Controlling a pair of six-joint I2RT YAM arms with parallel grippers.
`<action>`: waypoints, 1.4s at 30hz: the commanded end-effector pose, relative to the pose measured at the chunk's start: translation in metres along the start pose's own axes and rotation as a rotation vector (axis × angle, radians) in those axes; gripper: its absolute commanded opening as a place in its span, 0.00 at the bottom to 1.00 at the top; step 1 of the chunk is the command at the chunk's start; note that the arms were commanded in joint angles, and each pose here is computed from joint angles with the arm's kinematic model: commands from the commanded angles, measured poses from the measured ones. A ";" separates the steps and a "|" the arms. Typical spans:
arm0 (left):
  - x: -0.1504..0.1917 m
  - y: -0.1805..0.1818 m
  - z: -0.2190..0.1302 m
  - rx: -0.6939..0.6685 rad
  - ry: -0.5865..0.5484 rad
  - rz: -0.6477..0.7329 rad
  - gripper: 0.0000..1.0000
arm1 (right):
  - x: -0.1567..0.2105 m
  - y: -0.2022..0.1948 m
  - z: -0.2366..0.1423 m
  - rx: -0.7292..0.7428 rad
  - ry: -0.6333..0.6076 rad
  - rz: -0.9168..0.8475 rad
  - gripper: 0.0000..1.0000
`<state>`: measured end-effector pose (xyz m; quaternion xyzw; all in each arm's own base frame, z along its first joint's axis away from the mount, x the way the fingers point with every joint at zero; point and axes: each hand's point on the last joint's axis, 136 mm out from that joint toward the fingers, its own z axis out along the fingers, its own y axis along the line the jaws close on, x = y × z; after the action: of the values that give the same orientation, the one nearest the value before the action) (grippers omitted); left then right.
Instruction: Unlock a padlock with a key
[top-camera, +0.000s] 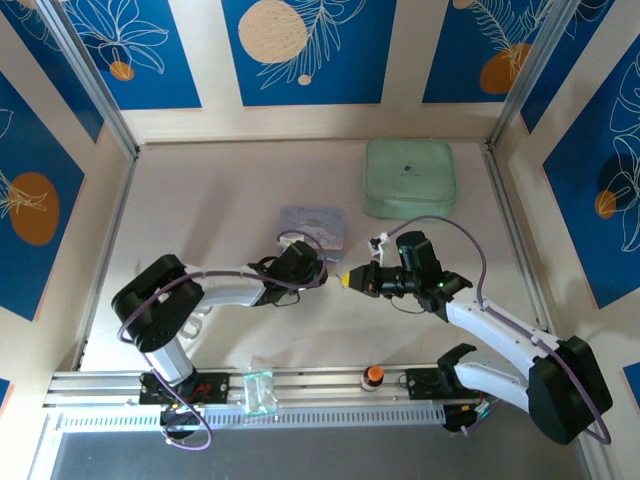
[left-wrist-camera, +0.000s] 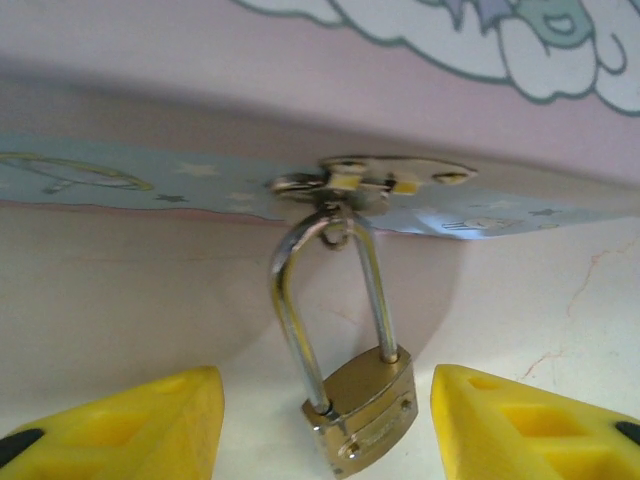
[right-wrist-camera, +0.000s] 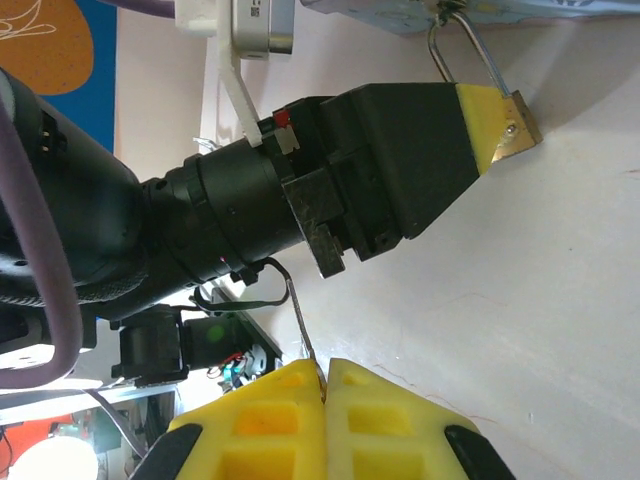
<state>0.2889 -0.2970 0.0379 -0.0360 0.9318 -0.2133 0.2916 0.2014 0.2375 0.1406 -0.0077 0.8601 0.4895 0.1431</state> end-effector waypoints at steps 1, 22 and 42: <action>-0.002 -0.011 0.005 0.006 -0.015 0.004 0.55 | 0.000 -0.010 0.004 0.007 -0.012 0.019 0.00; 0.019 -0.003 0.015 -0.014 0.028 -0.016 0.26 | 0.000 -0.033 0.029 0.045 0.012 0.064 0.00; -0.005 -0.041 -0.009 0.259 0.019 -0.178 0.11 | -0.006 -0.057 0.045 -0.096 0.132 0.240 0.00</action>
<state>0.2853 -0.3208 0.0406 -0.0693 0.9113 -0.3083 0.2639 0.2305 0.2425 0.0665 0.0670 0.8573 0.5078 0.0512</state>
